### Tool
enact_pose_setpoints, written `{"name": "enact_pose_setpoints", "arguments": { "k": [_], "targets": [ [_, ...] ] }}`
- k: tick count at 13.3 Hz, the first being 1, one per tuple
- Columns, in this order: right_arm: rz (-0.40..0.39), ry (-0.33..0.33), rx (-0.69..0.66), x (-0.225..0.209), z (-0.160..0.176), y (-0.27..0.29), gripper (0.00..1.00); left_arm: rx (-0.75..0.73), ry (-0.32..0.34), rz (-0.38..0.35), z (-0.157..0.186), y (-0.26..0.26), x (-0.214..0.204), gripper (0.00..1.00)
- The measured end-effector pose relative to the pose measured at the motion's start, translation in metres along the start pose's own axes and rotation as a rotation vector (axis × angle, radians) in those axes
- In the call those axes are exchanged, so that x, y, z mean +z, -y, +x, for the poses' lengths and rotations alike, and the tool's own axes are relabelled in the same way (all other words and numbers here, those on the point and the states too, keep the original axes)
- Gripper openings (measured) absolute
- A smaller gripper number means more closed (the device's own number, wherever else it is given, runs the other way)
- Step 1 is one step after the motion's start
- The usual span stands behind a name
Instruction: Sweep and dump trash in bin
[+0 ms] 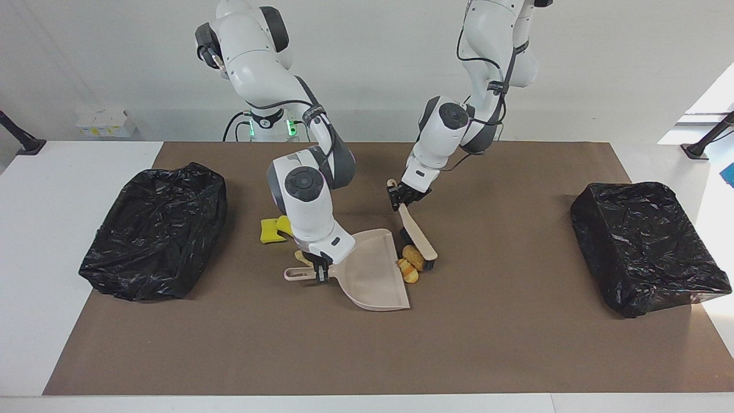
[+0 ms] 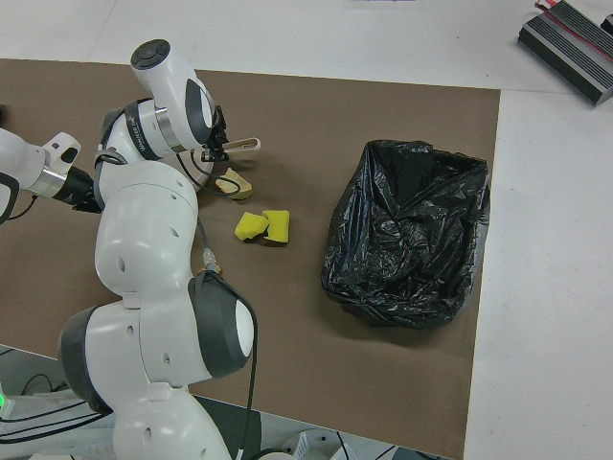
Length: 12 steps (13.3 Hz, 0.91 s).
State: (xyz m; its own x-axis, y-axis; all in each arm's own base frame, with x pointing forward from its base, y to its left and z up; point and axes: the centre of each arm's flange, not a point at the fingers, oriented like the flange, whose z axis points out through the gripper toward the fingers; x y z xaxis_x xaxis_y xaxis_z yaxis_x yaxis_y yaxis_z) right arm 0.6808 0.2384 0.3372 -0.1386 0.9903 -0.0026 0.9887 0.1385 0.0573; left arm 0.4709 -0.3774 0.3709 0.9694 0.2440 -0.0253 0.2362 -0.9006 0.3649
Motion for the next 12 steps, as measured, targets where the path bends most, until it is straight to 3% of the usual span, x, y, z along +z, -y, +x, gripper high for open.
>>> {"name": "enact_pose_setpoints", "arguments": {
  "k": [3,5,8,12],
  "targets": [
    [-0.001,0.000,-0.001,0.000,0.001,0.000,0.32,0.040,-0.001,-0.064,-0.009,-0.044,-0.008,0.26],
    [0.003,0.013,-0.013,-0.001,0.012,0.003,0.32,0.035,-0.001,-0.067,-0.005,-0.046,-0.012,0.26],
    [0.010,0.148,-0.027,-0.005,0.054,0.017,0.32,-0.024,0.050,0.000,0.022,-0.014,-0.013,0.26],
    [0.032,0.283,0.032,-0.012,0.065,0.026,0.32,-0.105,0.067,0.131,0.087,0.063,-0.036,0.26]
  ]
}}
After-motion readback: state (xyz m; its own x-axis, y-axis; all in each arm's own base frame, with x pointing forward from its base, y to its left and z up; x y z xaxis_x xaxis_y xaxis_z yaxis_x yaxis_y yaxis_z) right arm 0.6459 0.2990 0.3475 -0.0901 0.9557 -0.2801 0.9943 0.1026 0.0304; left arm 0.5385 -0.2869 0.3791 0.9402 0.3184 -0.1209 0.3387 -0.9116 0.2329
